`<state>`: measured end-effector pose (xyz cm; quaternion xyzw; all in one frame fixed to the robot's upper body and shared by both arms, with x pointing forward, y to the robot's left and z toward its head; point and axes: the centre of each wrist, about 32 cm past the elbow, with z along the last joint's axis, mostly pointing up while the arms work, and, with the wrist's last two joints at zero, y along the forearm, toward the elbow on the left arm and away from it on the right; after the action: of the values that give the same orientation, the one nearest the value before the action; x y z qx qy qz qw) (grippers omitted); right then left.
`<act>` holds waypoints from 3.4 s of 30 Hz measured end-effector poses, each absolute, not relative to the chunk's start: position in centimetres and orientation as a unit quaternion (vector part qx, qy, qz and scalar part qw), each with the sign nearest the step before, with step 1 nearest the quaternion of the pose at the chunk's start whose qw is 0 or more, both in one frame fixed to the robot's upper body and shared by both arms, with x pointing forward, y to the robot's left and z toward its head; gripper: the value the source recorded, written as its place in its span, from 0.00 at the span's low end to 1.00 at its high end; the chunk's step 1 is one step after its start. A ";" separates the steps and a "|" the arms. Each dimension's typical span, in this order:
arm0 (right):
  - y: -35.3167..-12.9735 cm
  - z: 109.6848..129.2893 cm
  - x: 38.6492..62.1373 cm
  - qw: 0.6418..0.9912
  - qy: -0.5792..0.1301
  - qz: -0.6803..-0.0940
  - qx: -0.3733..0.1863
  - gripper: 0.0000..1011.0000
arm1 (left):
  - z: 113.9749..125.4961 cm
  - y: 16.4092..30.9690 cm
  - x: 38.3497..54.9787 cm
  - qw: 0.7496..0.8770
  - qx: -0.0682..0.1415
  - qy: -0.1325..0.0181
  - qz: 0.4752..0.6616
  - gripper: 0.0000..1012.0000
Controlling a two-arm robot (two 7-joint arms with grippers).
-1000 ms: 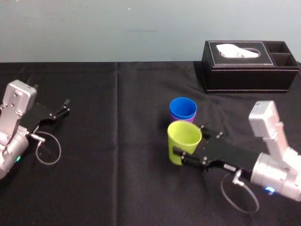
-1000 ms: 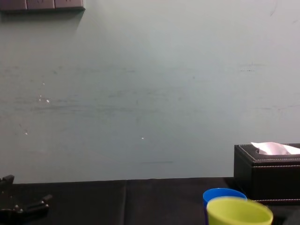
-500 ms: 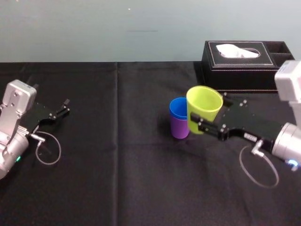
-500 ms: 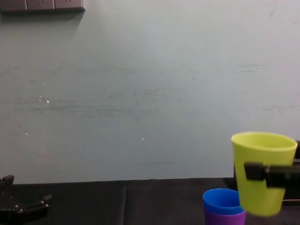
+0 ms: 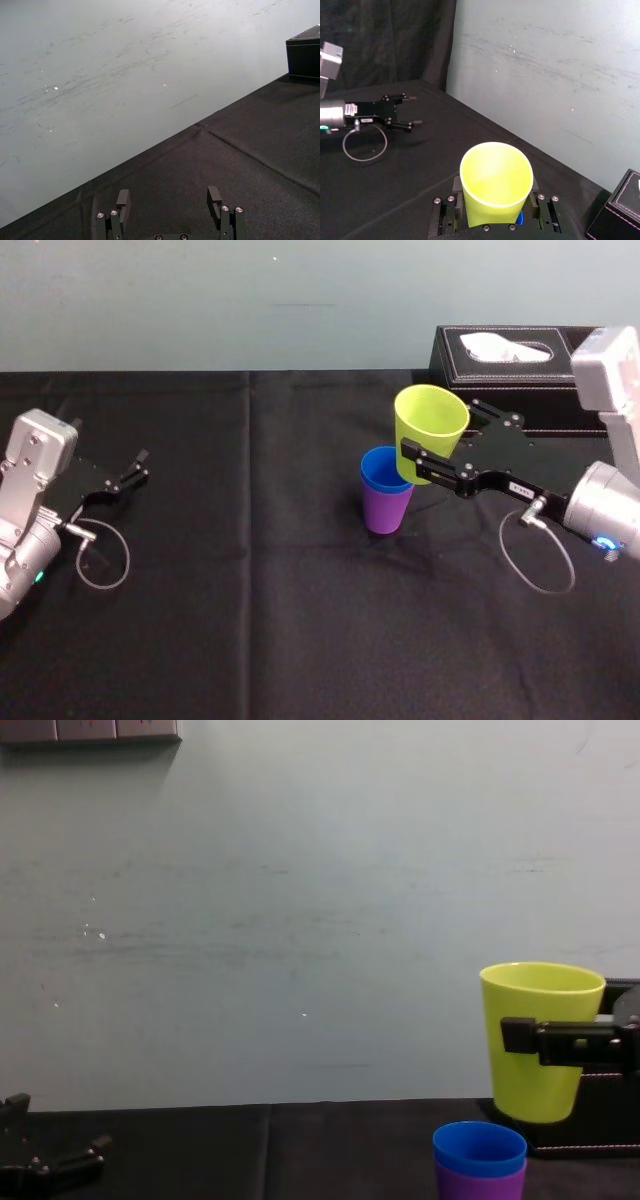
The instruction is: Stack the three plastic cups sequentially using one hand.
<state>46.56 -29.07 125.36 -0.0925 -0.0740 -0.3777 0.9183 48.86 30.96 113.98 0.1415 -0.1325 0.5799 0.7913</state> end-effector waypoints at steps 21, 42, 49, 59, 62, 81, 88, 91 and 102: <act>-28.2 123.2 50.7 0.924 -0.053 -0.364 -0.107 0.73 | 114.0 31.0 48.9 0.791 0.141 -0.132 0.580 1.00; -28.0 122.1 52.8 0.924 -0.047 -0.359 -0.124 0.72 | 114.0 31.0 48.9 0.791 0.141 -0.132 0.580 1.00; -28.0 121.2 53.2 0.925 -0.044 -0.358 -0.116 0.73 | 114.0 31.0 48.9 0.791 0.141 -0.132 0.580 1.00; -28.1 120.7 53.2 0.927 -0.041 -0.358 -0.105 0.73 | 114.0 31.0 48.9 0.791 0.141 -0.132 0.580 1.00; -28.1 120.8 53.2 0.927 -0.041 -0.358 -0.105 0.73 | 114.0 31.0 48.9 0.791 0.141 -0.132 0.580 1.00; -28.1 120.9 53.2 0.926 -0.041 -0.359 -0.107 0.99 | 114.0 31.0 48.9 0.791 0.141 -0.132 0.580 1.00; -28.1 120.9 53.2 0.926 -0.042 -0.359 -0.108 0.99 | 114.0 31.0 48.9 0.791 0.141 -0.132 0.580 1.00; -28.1 120.9 53.2 0.926 -0.042 -0.359 -0.108 0.99 | 114.0 31.0 48.9 0.791 0.141 -0.132 0.580 1.00; -29.4 122.6 51.0 0.905 -0.070 -0.410 -0.087 0.99 | 114.0 31.0 48.9 0.791 0.141 -0.132 0.580 1.00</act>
<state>51.04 -29.35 122.56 -0.0871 -0.0699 -0.4104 0.9051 48.86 30.97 113.98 0.1415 -0.1325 0.5799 0.7913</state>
